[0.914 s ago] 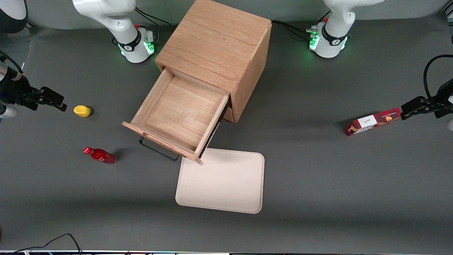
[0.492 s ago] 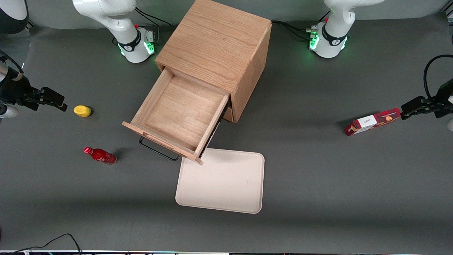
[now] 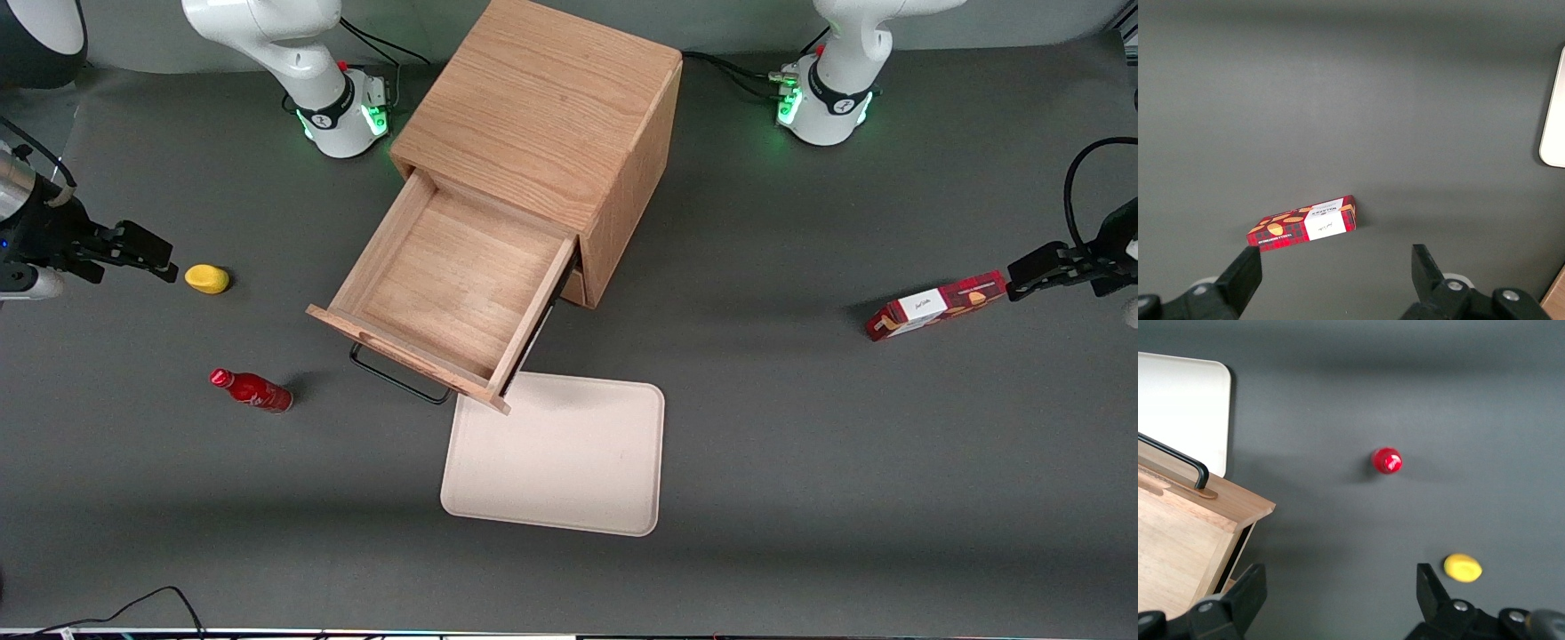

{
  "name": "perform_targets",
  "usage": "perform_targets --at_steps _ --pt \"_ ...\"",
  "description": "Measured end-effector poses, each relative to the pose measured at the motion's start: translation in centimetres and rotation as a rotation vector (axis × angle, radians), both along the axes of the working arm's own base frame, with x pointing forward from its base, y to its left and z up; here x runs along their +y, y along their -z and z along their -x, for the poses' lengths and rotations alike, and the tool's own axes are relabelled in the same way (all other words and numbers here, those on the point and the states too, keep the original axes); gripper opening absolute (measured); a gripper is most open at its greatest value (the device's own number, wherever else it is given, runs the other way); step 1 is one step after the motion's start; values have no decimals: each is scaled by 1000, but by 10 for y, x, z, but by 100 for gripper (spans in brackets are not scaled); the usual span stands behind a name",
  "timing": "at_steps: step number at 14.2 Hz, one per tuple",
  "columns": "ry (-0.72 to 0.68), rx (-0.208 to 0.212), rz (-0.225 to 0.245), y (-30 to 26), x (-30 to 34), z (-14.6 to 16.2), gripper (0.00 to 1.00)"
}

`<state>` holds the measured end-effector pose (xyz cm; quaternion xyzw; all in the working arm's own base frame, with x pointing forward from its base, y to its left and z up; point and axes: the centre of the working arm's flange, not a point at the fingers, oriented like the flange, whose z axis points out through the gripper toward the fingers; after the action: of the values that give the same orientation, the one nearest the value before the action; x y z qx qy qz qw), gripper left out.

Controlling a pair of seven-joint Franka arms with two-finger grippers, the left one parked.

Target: Close top drawer

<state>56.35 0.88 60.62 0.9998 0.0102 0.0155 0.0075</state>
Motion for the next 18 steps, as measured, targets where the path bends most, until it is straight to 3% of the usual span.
perform_targets --at_steps 3,5,9,13,16,18 --pt "-101 -19 9 1 6 -34 100" --pt "-186 -1 4 11 14 -59 100" --pt "-365 64 -123 41 45 -101 100" --pt "-579 119 -257 84 75 -121 100" --pt "-704 172 -319 126 109 -129 100" --pt "-737 180 -341 143 124 -137 100"
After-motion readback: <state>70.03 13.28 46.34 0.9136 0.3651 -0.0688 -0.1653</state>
